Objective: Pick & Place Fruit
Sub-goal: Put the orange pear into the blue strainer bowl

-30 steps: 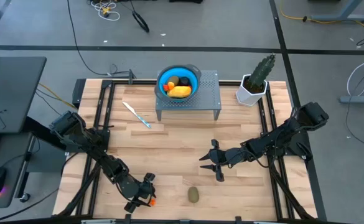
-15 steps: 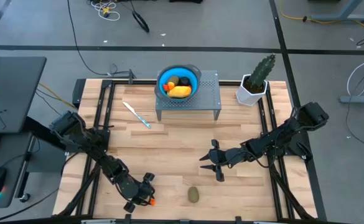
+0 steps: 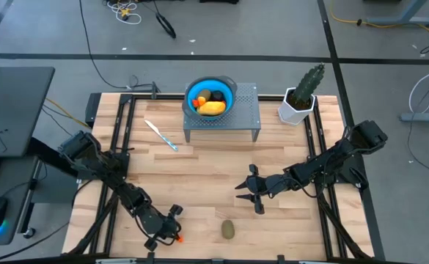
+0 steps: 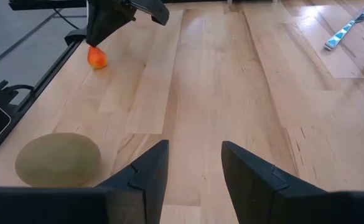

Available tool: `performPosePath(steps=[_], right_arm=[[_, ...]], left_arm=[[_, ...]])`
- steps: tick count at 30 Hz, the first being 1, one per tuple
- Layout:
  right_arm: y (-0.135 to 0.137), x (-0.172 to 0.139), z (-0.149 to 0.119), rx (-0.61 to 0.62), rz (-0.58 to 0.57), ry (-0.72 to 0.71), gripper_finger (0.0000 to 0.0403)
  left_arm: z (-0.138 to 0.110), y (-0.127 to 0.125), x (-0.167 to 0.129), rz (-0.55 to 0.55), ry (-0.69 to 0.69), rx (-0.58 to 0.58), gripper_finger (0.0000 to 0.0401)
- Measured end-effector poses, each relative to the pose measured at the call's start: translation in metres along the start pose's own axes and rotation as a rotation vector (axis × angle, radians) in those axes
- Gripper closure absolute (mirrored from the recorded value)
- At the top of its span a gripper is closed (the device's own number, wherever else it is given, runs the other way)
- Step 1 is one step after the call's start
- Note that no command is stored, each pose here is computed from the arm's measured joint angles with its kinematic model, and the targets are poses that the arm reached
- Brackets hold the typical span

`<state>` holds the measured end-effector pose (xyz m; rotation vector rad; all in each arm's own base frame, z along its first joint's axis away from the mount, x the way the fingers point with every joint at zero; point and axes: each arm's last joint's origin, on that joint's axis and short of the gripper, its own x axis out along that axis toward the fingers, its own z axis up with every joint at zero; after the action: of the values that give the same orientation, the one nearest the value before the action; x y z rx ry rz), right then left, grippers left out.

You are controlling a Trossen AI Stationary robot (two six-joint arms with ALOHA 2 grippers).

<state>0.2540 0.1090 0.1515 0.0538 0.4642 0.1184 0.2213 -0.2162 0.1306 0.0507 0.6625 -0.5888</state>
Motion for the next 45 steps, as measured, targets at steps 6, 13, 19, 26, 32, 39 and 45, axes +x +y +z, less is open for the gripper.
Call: performPosePath(steps=[6,13,19,26,32,39,45], right_arm=[[0.000,0.000,0.000,0.000,0.000,0.001,0.0245],[0.000,0.000,-0.001,-0.002,-0.002,0.008,0.0245],[0.000,0.000,-0.001,-0.012,-0.002,0.008,0.0245],[-0.001,0.000,-0.001,-0.017,-0.029,0.002,0.0245],[-0.001,0.000,-0.001,-0.017,-0.036,0.000,0.0245],[-0.001,0.000,-0.001,-0.020,-0.036,0.000,0.0245],[-0.002,0.000,0.000,-0.021,-0.062,-0.005,0.0245]], left_arm=[[0.005,0.006,-0.001,0.013,-0.028,-0.021,0.0389],[0.040,0.030,-0.036,0.105,-0.180,-0.057,0.0390],[0.072,0.066,-0.093,0.350,-0.346,-0.042,0.0394],[0.087,0.130,-0.150,0.826,-0.488,-0.080,0.0386],[0.090,0.184,-0.189,1.056,-0.621,-0.099,0.0392],[0.075,0.229,-0.226,1.161,-0.687,-0.175,0.0385],[0.064,0.248,-0.228,1.192,-0.650,-0.213,0.0382]])
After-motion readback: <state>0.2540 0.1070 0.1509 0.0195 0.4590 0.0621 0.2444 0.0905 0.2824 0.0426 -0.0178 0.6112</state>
